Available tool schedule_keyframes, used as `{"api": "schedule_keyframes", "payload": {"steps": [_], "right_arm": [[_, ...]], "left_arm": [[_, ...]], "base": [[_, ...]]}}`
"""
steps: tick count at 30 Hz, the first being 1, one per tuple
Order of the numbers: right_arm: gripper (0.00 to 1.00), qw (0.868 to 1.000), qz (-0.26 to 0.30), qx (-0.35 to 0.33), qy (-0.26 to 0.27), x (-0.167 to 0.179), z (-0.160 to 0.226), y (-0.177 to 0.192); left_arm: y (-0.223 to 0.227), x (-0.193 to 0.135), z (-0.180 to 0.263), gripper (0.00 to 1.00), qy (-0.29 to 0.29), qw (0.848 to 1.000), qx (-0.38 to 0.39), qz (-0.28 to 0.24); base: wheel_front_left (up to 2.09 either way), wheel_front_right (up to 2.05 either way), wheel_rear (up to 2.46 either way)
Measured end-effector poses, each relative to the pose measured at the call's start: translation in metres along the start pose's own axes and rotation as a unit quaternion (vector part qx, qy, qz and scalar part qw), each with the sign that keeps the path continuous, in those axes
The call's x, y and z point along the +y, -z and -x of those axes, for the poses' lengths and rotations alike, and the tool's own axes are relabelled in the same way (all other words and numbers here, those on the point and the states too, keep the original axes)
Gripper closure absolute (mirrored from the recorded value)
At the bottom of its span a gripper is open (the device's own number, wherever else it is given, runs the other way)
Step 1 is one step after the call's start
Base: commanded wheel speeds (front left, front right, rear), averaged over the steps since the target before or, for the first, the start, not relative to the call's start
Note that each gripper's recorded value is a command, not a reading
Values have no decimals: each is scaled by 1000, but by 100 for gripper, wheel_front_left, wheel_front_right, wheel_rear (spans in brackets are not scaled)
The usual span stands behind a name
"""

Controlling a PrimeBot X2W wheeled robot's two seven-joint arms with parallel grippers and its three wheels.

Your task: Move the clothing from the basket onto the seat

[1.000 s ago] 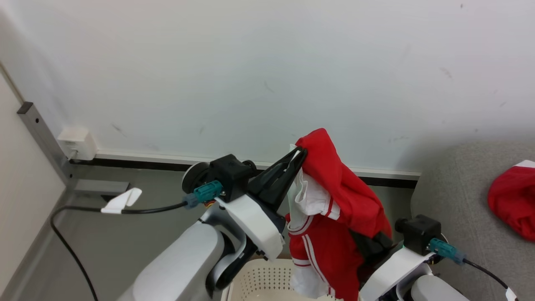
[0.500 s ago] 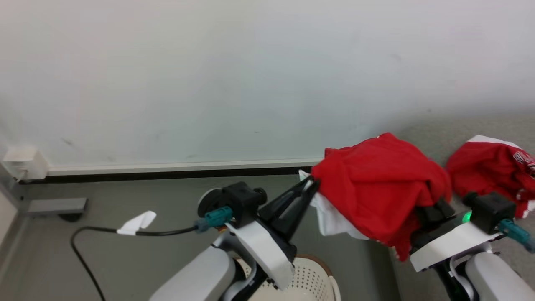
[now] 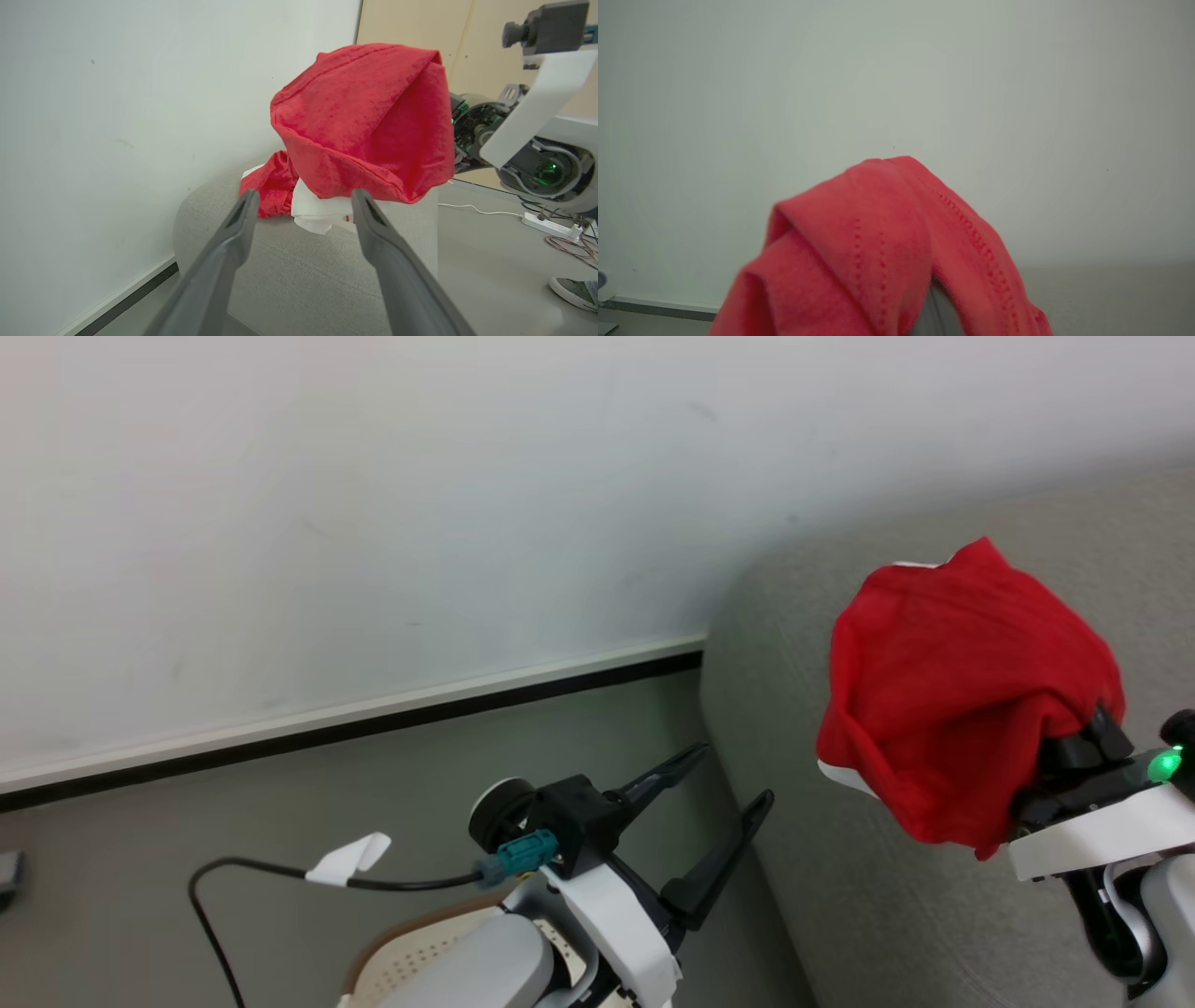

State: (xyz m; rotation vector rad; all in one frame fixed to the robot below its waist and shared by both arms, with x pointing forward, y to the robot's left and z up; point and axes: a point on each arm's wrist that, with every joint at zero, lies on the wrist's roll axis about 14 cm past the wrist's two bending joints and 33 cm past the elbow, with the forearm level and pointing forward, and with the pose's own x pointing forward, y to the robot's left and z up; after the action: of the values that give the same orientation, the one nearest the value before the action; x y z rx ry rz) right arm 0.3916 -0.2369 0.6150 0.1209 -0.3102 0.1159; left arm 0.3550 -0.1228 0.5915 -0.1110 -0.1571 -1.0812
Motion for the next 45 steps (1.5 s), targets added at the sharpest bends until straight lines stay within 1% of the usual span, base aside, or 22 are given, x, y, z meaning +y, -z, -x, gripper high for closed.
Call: {"api": "schedule_keyframes", "payload": {"steps": [6, 11, 19, 26, 27, 29, 31, 34, 37, 42, 45], "right_arm": [[100, 998, 30, -12, 56, -40, 23, -17], [100, 994, 46, -11, 100, -65, 44, -23], [100, 987, 58, -4, 153, -89, 70, -25], [100, 984, 62, -1, 167, -97, 70, -23], [100, 984, 60, -1, 168, -99, 67, -22], [100, 983, 74, -2, 168, -108, 59, -27], [100, 983, 81, -14, 164, -114, 44, -36], [100, 984, 88, -23, 152, -117, 19, -40], [100, 983, 100, -27, 150, -131, -6, -43], [100, 981, 122, -10, 151, -156, -46, -26], [100, 980, 125, 10, 156, -171, -69, -3]], "left_arm": [[13, -17, -21, 0, 47, 999, 0, 7], [27, -29, -38, 0, 82, 996, 1, 21], [48, -43, -54, 0, 116, 992, 9, 46], [56, -43, -59, 0, 126, 990, 10, 56], [57, -42, -60, 0, 127, 990, 12, 55], [61, -37, -61, 0, 129, 990, 14, 52], [67, -30, -61, 0, 125, 991, 20, 53], [75, -16, -62, 0, 117, 991, 26, 55], [86, 0, -62, 0, 109, 992, 34, 58], [104, 33, -58, 0, 82, 994, 41, 65], [121, 56, -50, 0, 57, 995, 54, 68]], "base": [[0, 0, 0], [0, 0, 0], [0, 0, 0], [0, 0, 0], [0, 0, 0], [0, 0, 0], [0, 0, 0], [0, 0, 0], [0, 0, 0], [0, 0, 0], [0, 0, 0]]}}
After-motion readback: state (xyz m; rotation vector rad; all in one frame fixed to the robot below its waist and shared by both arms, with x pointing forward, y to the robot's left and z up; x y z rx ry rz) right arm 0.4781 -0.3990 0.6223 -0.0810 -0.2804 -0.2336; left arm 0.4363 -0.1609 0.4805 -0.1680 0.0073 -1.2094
